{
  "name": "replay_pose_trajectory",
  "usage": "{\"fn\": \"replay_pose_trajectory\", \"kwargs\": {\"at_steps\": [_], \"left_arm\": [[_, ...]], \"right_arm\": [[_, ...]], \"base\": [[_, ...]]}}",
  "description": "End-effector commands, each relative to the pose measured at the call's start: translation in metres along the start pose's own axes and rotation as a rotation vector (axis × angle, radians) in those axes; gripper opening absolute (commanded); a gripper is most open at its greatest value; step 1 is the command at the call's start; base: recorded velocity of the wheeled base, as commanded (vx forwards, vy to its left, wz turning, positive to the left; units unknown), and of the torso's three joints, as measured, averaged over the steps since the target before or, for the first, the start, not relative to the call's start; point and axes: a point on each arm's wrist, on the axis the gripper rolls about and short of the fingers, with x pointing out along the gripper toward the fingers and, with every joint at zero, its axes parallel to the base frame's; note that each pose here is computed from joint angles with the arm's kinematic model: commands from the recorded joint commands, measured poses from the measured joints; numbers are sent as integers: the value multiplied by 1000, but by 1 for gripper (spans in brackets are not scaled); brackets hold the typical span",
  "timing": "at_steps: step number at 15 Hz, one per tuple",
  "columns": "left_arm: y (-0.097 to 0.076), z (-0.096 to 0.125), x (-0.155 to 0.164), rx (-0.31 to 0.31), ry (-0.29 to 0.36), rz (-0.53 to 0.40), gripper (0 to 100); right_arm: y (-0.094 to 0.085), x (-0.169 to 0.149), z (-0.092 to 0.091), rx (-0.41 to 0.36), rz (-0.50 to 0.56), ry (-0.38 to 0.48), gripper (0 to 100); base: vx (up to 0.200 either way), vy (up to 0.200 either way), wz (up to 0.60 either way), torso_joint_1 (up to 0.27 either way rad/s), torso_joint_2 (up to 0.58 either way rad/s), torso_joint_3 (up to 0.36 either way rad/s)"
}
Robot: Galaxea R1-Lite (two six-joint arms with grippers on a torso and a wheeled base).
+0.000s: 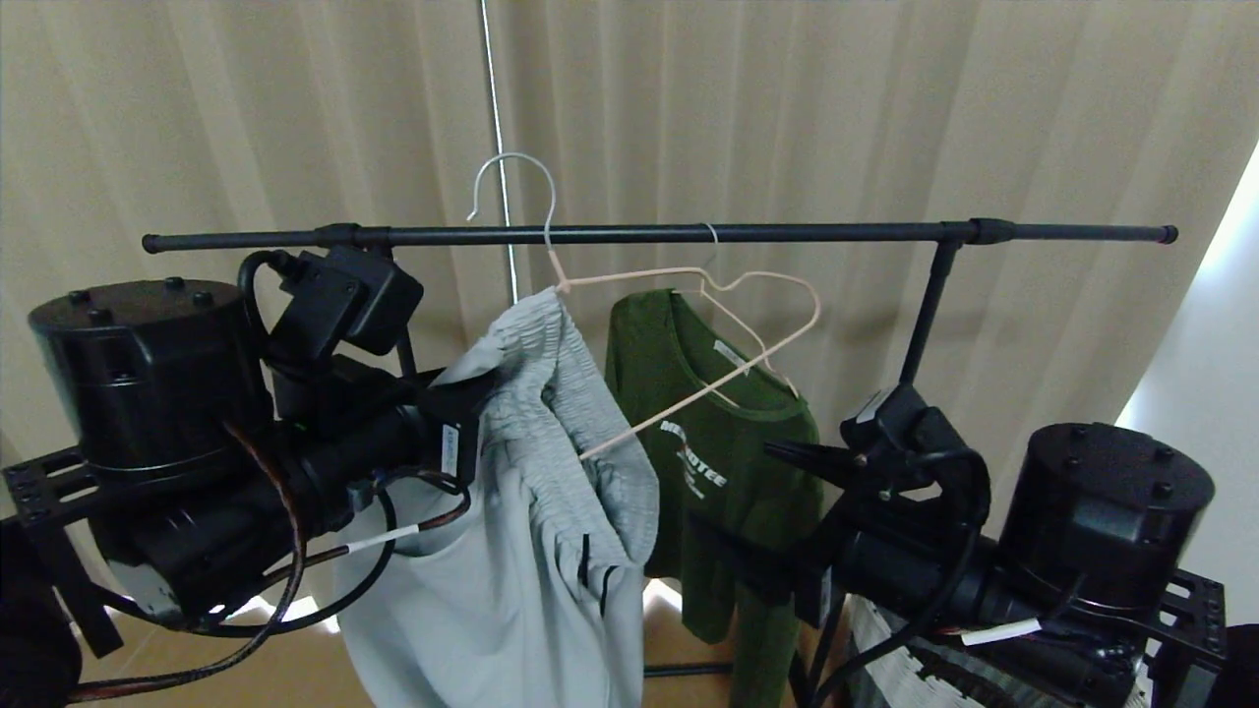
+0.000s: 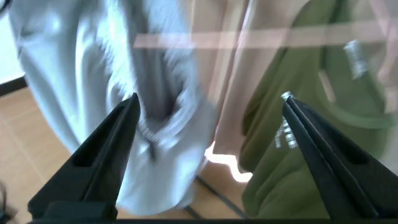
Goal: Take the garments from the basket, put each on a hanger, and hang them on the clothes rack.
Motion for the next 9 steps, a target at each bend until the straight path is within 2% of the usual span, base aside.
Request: {"fn": "replay_pose_trajectory", "kwargs": {"at_steps": [1,5,7,9], "left_arm": [[-3,5,-5,-1,-30,-15,0],[-10,14,-14,-2,-71,-49,0],[-12,20,-18,-3,-110,-62,0],[-11,22,-20,-4,-126,-61,0]], "right_arm": [[2,13,-12,-2,5,49,100],[1,35,-14,0,-43,53,100],[1,43,-24,0,-54,87,100],[-4,42,-28,3,-70,85,100]], "base": [[0,0,0,0,0,0],[0,0,0,0,0,0],[0,0,0,0,0,0],[0,0,0,0,0,0]]}}
